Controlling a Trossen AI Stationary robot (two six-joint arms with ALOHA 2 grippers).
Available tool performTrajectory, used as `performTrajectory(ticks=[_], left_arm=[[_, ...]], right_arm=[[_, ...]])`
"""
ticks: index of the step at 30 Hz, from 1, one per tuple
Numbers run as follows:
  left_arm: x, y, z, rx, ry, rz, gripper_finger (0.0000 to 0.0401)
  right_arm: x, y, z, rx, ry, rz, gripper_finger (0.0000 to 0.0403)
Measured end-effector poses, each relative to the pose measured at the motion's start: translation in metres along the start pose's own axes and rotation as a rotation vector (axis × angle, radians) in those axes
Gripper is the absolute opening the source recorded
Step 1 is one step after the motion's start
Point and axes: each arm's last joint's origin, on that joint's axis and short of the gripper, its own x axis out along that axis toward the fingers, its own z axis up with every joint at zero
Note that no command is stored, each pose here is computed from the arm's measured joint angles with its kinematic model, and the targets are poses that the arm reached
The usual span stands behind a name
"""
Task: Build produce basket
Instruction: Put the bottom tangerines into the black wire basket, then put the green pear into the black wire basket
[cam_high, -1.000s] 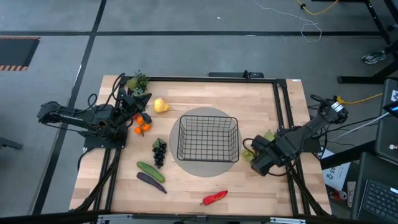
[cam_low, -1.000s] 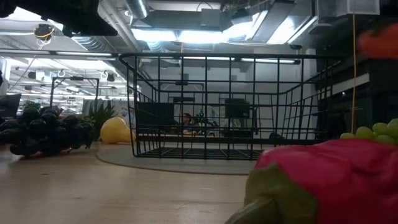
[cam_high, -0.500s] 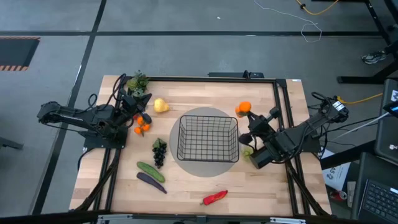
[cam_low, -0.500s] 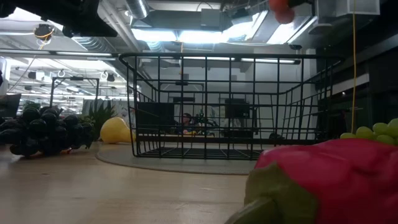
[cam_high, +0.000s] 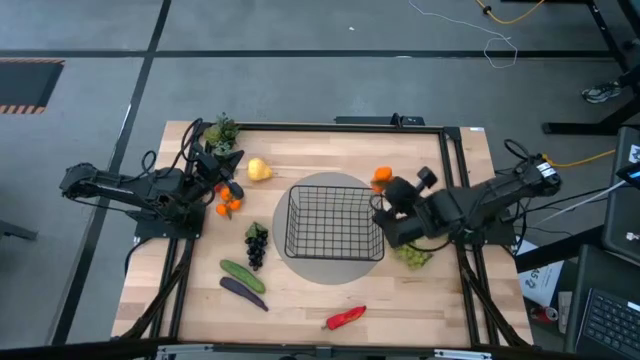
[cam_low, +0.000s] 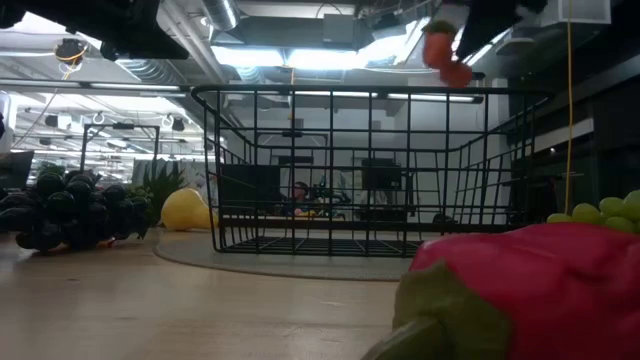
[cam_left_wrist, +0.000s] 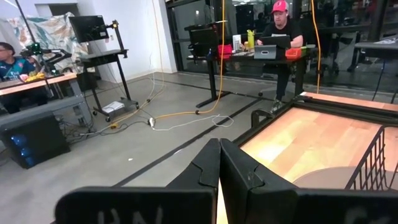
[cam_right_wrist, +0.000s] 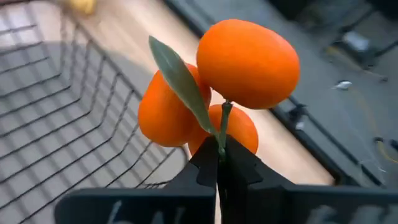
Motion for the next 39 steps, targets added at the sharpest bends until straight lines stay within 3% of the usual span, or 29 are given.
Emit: performTrajectory(ticks=[5,9,12,20,30,39], left_arm=[[0.000,0.000,0.000,0.000,0.000,0.000,0.0000],[0.000,0.000,0.000,0.000,0.000,0.000,0.0000],[0.000,0.000,0.000,-0.001,0.000,0.000,0.0000],[0.000,-0.001,-0.003,-0.002,0.020,-0.003,0.0000],[0.000,-0.001,-0.004,-0.030,0.026,-0.012,0.0000],[0.000,-0.001,-0.004,-0.030,0.026,-0.012,0.0000]], right_arm=[[0.020,0.011,0.030,-0.131,0.002,0.276,0.0002],[0.031,0.013,0.060,-0.213,-0.133,0.562,0.0002],[0.037,0.009,0.075,-0.261,-0.235,0.675,0.0003],[0.054,-0.007,0.089,-0.258,-0.278,0.643,0.0006],[0.056,-0.009,0.092,-0.242,-0.298,0.641,0.0010],[0.052,-0.006,0.091,-0.242,-0.310,0.660,0.0104]])
